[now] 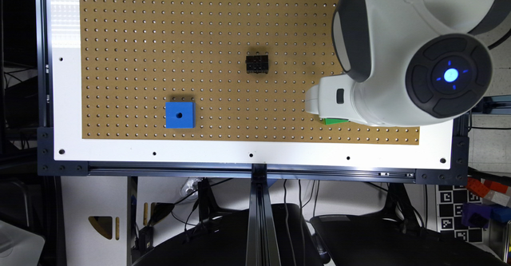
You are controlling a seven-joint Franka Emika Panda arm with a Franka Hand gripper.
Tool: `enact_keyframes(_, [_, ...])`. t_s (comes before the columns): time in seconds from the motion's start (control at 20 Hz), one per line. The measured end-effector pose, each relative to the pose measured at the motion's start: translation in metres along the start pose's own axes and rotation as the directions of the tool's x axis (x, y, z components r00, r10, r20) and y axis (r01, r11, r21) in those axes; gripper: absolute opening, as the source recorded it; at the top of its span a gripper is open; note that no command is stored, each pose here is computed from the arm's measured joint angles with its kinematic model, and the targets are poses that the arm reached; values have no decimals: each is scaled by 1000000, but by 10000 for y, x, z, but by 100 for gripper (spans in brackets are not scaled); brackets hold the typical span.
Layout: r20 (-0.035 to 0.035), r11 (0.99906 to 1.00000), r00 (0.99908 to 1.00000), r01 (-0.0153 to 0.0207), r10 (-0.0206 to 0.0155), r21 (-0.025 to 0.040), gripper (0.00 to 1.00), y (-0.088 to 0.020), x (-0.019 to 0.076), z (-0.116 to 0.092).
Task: Pick up green block.
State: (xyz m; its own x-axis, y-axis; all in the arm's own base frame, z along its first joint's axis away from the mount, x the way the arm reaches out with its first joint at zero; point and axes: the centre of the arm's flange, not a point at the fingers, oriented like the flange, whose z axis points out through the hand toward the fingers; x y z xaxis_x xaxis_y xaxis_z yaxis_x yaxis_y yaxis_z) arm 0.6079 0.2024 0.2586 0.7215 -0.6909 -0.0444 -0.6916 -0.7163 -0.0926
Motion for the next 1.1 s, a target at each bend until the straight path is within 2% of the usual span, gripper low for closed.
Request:
enact_keyframes(0.2, [4788,999999,999988,-915,920,-1000,100,-46,44,115])
enact_keyframes(0.25, [6775,999993,999976,-1129,1152,-3493,100,-46,47,142])
enact_keyframes(0.3, [11599,999955,999932,-1300,1409,-9397,100,-35,53,251])
enact_keyframes(0.35, [12917,999950,999915,-1378,1506,-9909,100,-28,57,327])
enact_keyframes(0.5, [14463,999969,999894,-1283,1396,-7811,100,-21,69,484])
enact_keyframes(0.75, [12900,999991,999915,-1691,1740,-3780,100,-36,80,483])
enact_keyframes(0.85, [17142,999952,999850,-2413,2577,-9538,100,-22,78,541])
enact_keyframes(0.9, [17919,999943,999836,-2548,2734,-10373,100,-19,78,557])
enact_keyframes(0.95, [21411,999934,999762,-3969,4200,-10789,100,7,81,723])
enact_keyframes(1.0, [21098,999956,999769,-4038,4215,-8450,100,16,83,790])
enact_keyframes(1.05, [17481,999979,999843,-2865,2966,-5817,100,6,90,776])
enact_keyframes(1.1, [16728,999985,999857,-2551,2632,-4892,100,2,91,771])
